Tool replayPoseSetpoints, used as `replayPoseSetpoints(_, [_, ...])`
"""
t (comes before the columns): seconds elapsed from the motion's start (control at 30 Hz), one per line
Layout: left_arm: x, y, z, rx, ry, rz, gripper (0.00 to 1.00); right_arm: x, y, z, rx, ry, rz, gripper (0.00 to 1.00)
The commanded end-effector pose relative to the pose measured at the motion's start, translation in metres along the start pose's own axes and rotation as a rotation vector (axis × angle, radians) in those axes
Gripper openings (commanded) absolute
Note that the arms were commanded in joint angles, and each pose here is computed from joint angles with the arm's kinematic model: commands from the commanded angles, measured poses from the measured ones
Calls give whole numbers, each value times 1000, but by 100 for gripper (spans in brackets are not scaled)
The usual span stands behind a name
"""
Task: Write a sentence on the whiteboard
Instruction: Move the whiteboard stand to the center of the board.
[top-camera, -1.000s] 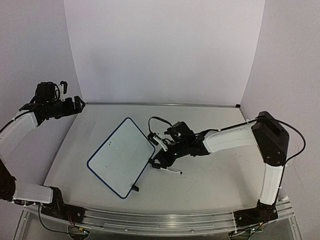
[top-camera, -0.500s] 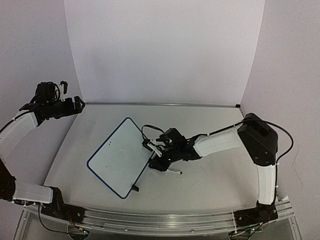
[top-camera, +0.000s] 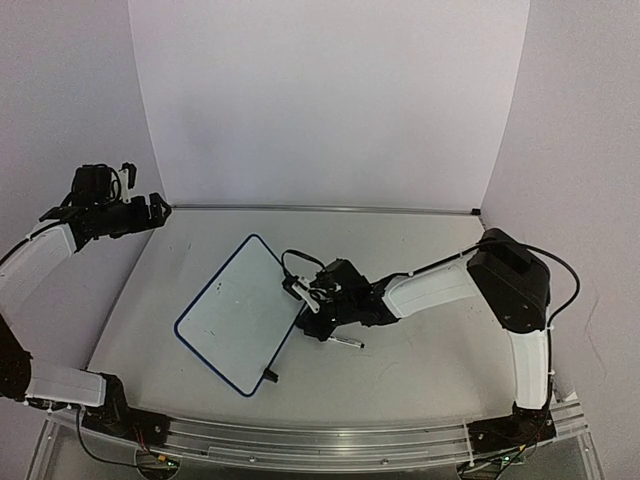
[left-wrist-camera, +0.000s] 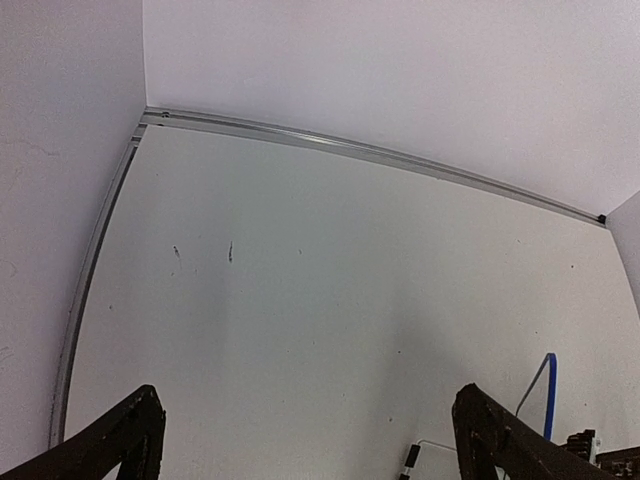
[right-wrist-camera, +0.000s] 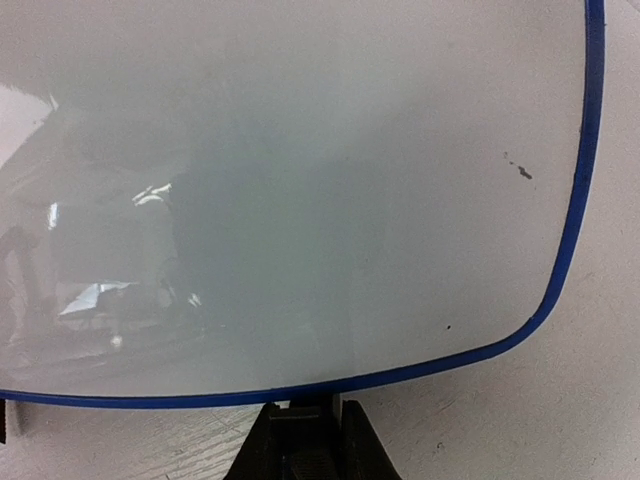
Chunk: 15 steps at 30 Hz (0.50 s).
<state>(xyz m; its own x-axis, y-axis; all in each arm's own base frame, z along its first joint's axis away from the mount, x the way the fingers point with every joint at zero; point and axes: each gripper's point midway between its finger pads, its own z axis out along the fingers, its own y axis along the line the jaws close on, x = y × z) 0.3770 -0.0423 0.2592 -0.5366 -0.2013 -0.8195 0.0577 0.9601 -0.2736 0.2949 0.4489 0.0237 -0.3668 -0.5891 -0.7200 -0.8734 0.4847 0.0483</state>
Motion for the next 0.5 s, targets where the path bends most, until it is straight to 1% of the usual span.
replayPoseSetpoints(0.0, [-5,-2,0,15,-15,7,100,-13,-6,7,48,-64,20,13])
replayPoseSetpoints(0.23, [-4,-2,1,14,-10,4,99,-12,-21,2,148,-76,57,1])
replayPoseSetpoints(0.33, [-4,-2,2,13,-7,3,100,-10,-34,-5,223,-84,104,0])
replayPoseSetpoints(0.47, [-3,-2,2,13,-7,2,100,2,-60,-20,394,-87,158,0])
